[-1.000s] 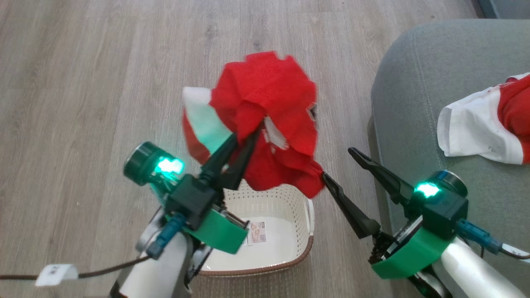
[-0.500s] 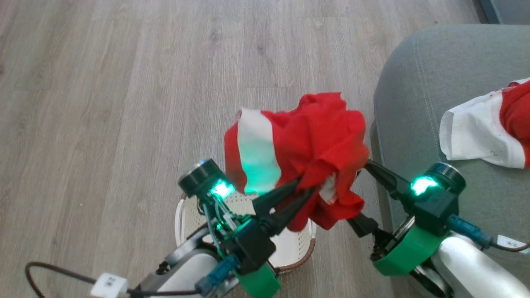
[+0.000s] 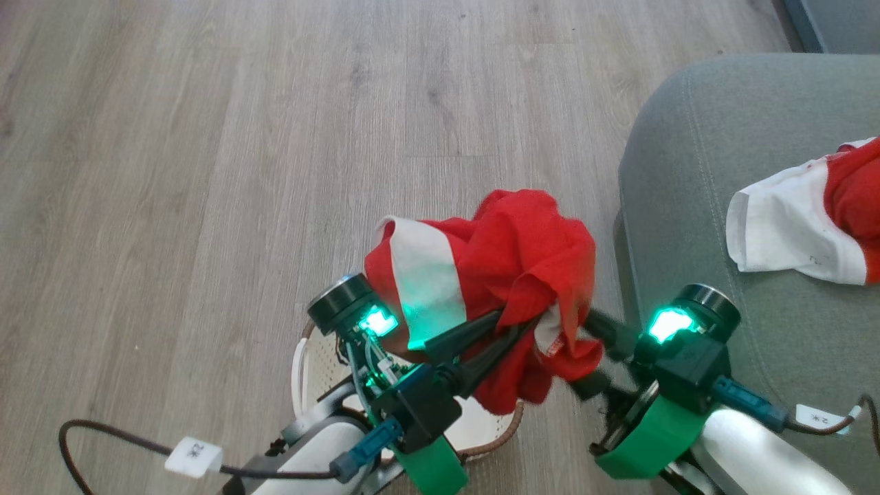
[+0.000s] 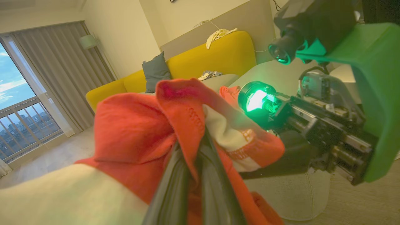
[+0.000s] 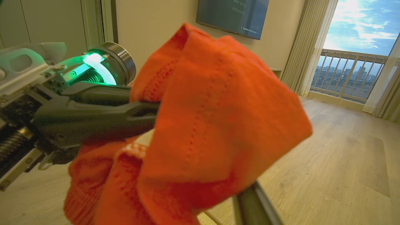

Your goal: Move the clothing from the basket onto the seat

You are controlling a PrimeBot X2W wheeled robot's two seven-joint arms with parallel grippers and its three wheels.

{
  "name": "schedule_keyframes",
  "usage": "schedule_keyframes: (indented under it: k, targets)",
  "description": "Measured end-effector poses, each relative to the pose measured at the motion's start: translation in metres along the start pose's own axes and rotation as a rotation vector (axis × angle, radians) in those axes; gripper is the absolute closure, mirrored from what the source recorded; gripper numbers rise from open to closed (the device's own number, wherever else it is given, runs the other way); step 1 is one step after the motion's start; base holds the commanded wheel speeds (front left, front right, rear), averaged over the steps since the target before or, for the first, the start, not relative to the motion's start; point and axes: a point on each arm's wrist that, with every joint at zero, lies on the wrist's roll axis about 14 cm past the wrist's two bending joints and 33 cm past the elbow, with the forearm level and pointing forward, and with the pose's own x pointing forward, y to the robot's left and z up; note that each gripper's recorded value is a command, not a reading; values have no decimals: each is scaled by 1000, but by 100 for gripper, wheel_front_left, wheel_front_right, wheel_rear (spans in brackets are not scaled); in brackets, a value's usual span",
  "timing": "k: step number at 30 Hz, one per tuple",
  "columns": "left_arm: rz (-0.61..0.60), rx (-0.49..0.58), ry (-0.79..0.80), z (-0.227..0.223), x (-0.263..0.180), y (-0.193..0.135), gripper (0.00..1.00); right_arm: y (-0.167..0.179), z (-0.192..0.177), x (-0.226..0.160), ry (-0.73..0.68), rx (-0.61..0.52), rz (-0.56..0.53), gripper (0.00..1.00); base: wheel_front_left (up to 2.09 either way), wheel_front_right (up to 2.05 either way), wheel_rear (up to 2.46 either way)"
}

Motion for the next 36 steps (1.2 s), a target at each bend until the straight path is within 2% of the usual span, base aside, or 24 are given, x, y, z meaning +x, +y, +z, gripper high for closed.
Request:
schedule_keyframes:
  k: [4,5,6,7,8,9,17,20,26,36]
  targets:
    - [11,-9,3,-2,1,3,100,-5,2,3,-15,8,-18,100,0,0,0]
    - [18,-15,1,-2,1,4,97,-7,3,4,-20,10,-25,100,0,0,0]
    - [28,-22,-2,-2,2,7,80,-9,4,5,-26,12,-32,100,0,0,0]
    - [28,-22,-2,-2,2,7,52,-9,4,5,-26,12,-32,100,0,0,0]
    - [37,-23,-4,-1,2,9,12,-11,6,7,-33,15,-39,100,0,0,0]
    - [44,-23,-5,-1,2,11,0,-12,8,8,-41,15,-45,100,0,0,0]
    - [88,-23,-16,2,3,22,0,-34,19,7,-83,2,-126,100,0,0,0]
    - [99,-44,6,-5,-2,21,0,-51,22,-2,-93,-6,-197,100,0,0,0]
    - [91,-92,73,-28,-9,10,0,-81,29,-15,-107,-45,-302,100,0,0,0]
    - [42,-169,176,-64,-15,-14,0,-136,24,-60,-44,-152,-497,100,0,0,0]
